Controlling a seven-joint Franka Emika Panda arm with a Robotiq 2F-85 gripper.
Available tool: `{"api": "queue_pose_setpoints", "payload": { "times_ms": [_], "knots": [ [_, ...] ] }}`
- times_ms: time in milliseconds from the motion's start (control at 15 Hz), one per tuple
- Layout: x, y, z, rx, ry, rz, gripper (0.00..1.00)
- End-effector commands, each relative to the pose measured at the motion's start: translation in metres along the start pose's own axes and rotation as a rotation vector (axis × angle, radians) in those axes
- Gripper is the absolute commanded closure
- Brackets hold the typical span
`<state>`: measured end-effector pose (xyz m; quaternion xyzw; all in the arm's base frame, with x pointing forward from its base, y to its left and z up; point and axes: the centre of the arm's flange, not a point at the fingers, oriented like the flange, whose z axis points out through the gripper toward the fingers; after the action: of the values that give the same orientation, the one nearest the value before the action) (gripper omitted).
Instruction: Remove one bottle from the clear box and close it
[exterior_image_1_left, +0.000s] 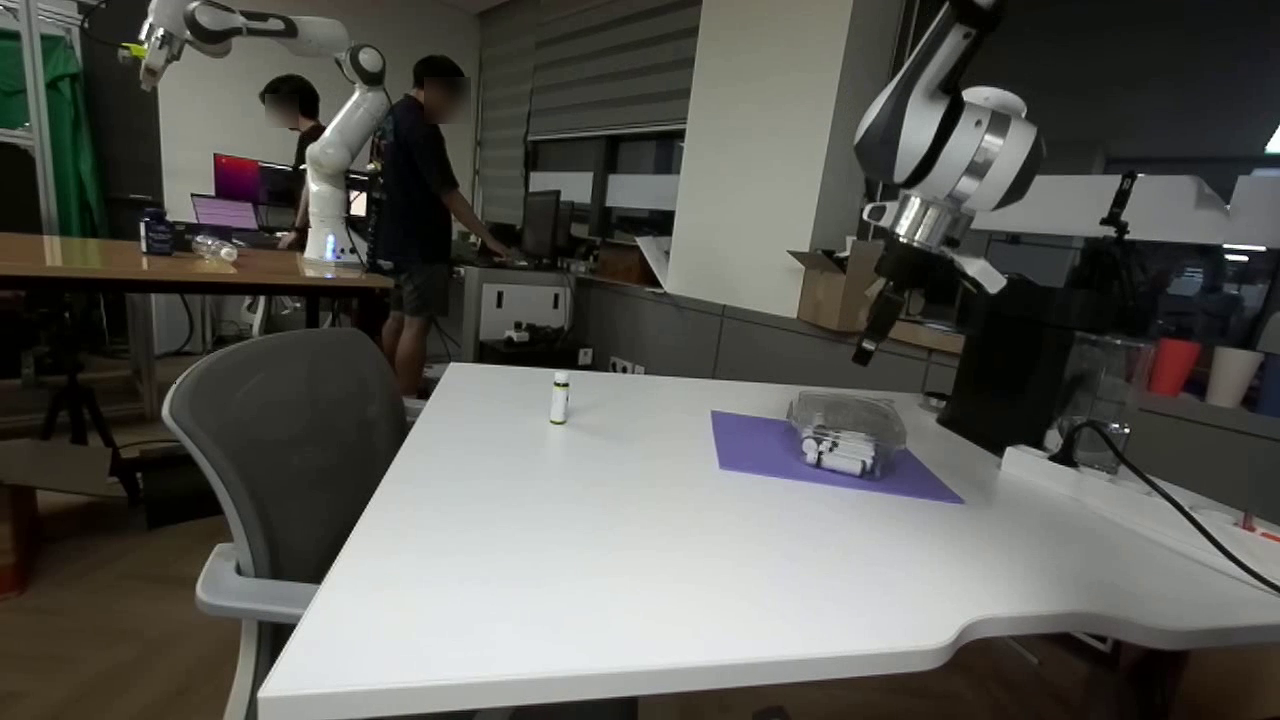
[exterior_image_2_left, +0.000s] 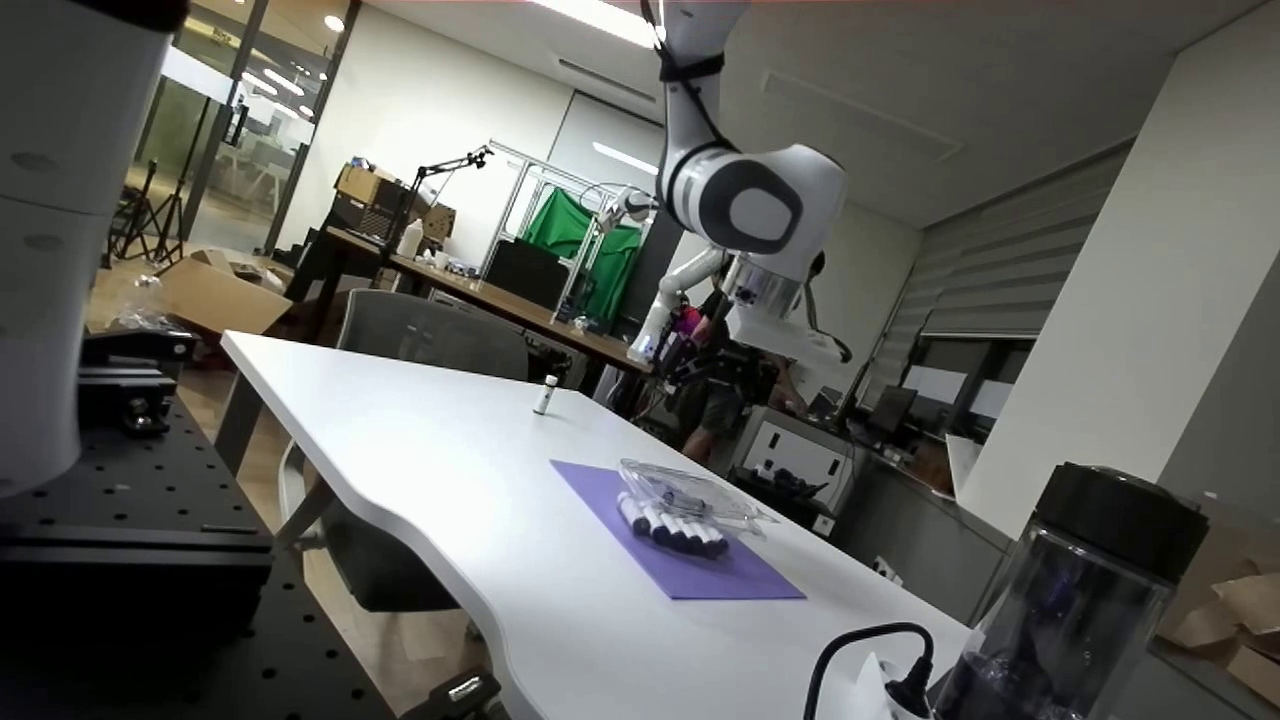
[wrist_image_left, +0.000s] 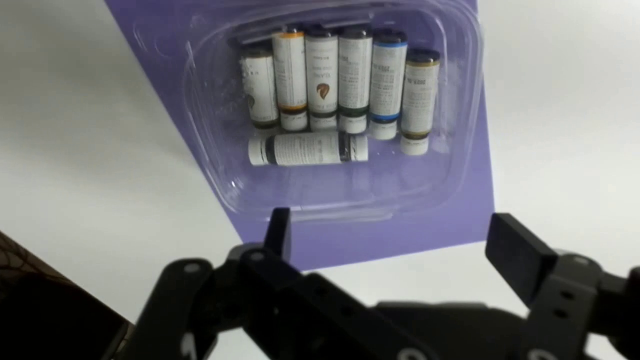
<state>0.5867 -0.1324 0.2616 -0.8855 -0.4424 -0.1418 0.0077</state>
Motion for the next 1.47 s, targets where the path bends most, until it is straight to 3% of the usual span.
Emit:
{"api": "queue_pose_setpoints", "payload": {
  "times_ms": [0,600,1067,1400],
  "knots": [
    [-0.019,0.058,0.039,0.05,0.002,0.041,0.0],
    [-0.033,0.092,0.112,0.179,0.016,0.093,0.0],
    [-0.016,0.078,0.114,0.315,0.024,0.07,0.0],
    [-0.007,0.067,0.107,0.339,0.025,0.051,0.0]
  ]
}}
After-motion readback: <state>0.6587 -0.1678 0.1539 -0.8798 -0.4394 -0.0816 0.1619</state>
